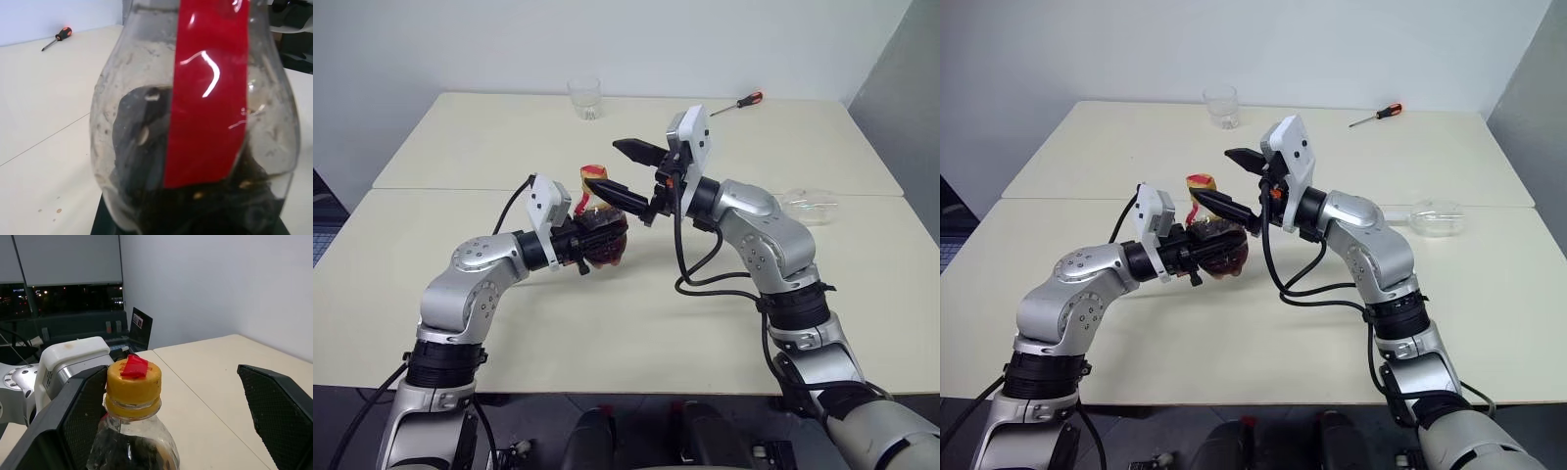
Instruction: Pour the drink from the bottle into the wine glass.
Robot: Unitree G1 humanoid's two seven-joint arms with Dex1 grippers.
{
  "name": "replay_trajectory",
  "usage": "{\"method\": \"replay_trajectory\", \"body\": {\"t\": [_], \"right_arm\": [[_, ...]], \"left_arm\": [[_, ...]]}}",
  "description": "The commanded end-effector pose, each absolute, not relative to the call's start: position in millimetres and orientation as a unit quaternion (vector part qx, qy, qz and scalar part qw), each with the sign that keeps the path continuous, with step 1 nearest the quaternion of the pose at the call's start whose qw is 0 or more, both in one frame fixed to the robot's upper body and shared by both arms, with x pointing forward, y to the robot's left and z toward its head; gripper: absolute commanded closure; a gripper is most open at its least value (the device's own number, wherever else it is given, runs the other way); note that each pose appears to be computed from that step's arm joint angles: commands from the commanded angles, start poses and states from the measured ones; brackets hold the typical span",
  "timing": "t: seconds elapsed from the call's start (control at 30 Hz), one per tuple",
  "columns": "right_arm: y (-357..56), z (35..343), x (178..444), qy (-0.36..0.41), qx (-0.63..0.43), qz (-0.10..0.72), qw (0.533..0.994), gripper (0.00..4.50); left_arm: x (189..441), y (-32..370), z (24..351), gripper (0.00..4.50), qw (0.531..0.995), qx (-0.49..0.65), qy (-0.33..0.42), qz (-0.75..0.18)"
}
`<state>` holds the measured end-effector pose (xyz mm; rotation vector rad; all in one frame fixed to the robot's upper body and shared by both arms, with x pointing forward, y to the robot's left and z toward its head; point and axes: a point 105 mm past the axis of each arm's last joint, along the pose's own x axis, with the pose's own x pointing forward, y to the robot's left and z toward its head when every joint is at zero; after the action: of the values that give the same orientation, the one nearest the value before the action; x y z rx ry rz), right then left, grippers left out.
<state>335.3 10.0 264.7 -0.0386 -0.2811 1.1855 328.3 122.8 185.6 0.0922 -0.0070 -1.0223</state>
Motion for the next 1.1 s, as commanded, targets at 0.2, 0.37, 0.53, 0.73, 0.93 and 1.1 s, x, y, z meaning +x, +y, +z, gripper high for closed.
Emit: {"method": "replay_trajectory", "body": {"t": [0.2, 0.37, 0.53, 0.73, 0.93, 1.1], "right_arm": [[-26.4, 274.2, 332.0, -0.141, -0.026, 0.531, 0.835, 0.00], [-44.8, 272.5, 332.6, -0.128, -0.021, 0.520, 0.844, 0.00], [-41.8, 268.7, 326.8, -0.122, -0.015, 0.534, 0.836, 0.00], [-18.7, 277.1, 316.8, -0.137, 0.006, 0.562, 0.816, 0.00], [-0.3, 282.8, 316.8, -0.148, 0.012, 0.573, 0.806, 0.00], [6.5, 284.5, 320.0, -0.153, 0.005, 0.574, 0.804, 0.00]], "left_arm": [[326.1, 120.1, 203.9, 3.52, 0.867, 0.060, -0.043, -0.493], [326.2, 121.5, 204.1, 3.52, 0.867, 0.062, -0.042, -0.493], [327.6, 120.1, 204.3, 3.52, 0.866, 0.062, -0.042, -0.495], [329.0, 118.9, 205.0, 3.52, 0.864, 0.063, -0.043, -0.497], [329.0, 118.9, 205.0, 3.52, 0.864, 0.066, -0.043, -0.498], [328.1, 118.8, 205.1, 3.52, 0.864, 0.067, -0.044, -0.498]]}}
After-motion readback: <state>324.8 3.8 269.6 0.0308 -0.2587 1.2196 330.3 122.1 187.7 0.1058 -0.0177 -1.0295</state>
